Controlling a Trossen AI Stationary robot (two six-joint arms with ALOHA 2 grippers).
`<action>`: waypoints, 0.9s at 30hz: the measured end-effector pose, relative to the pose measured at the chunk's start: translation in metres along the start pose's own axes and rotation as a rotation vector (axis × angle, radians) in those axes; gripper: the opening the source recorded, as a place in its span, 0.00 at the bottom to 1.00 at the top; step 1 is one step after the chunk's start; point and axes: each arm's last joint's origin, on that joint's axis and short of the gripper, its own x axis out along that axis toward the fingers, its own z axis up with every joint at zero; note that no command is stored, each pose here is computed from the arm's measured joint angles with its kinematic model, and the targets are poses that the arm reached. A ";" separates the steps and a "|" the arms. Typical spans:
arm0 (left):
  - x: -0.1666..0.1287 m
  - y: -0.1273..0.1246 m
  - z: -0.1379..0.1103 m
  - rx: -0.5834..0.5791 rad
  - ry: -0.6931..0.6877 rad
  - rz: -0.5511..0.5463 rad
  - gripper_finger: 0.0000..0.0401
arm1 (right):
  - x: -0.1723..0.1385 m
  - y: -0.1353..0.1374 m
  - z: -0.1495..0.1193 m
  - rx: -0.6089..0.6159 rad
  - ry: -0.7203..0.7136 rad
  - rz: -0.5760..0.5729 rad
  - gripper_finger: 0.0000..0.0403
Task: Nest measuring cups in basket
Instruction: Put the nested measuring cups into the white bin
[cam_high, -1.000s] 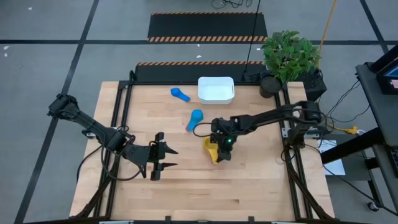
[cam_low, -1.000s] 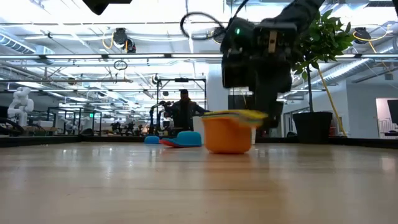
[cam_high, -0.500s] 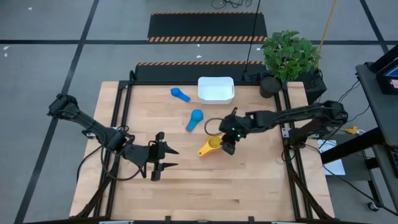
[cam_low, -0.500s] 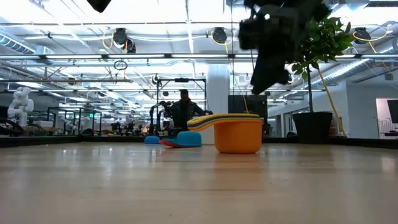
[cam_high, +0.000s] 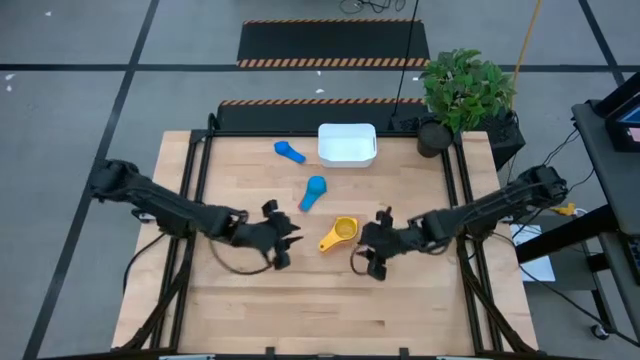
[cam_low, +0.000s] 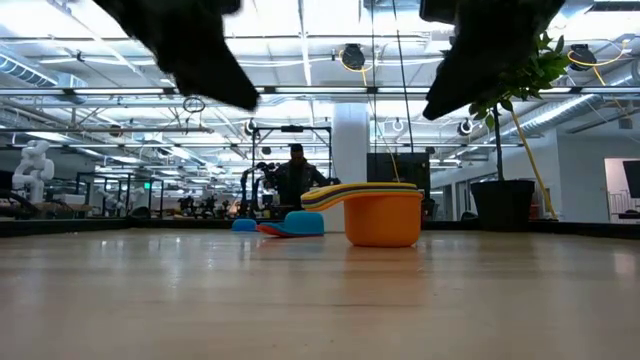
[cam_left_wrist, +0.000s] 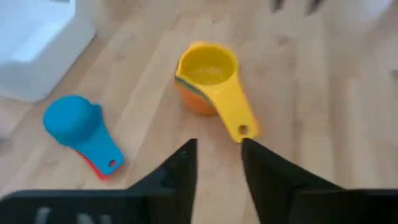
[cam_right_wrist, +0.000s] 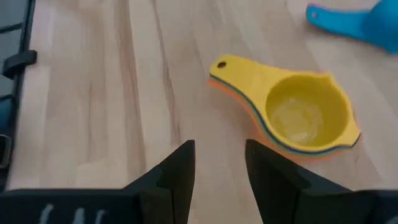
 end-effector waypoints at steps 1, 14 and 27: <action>0.009 0.003 -0.001 -0.009 0.014 0.012 0.26 | 0.000 0.002 -0.002 -0.020 -0.015 -0.007 0.33; 0.092 0.025 -0.019 -0.183 0.140 -0.112 0.03 | -0.001 0.016 -0.028 -0.229 -0.006 -0.046 0.33; 0.117 0.011 -0.009 -0.231 0.096 -0.355 0.02 | -0.021 0.029 -0.022 -0.238 -0.128 0.058 0.33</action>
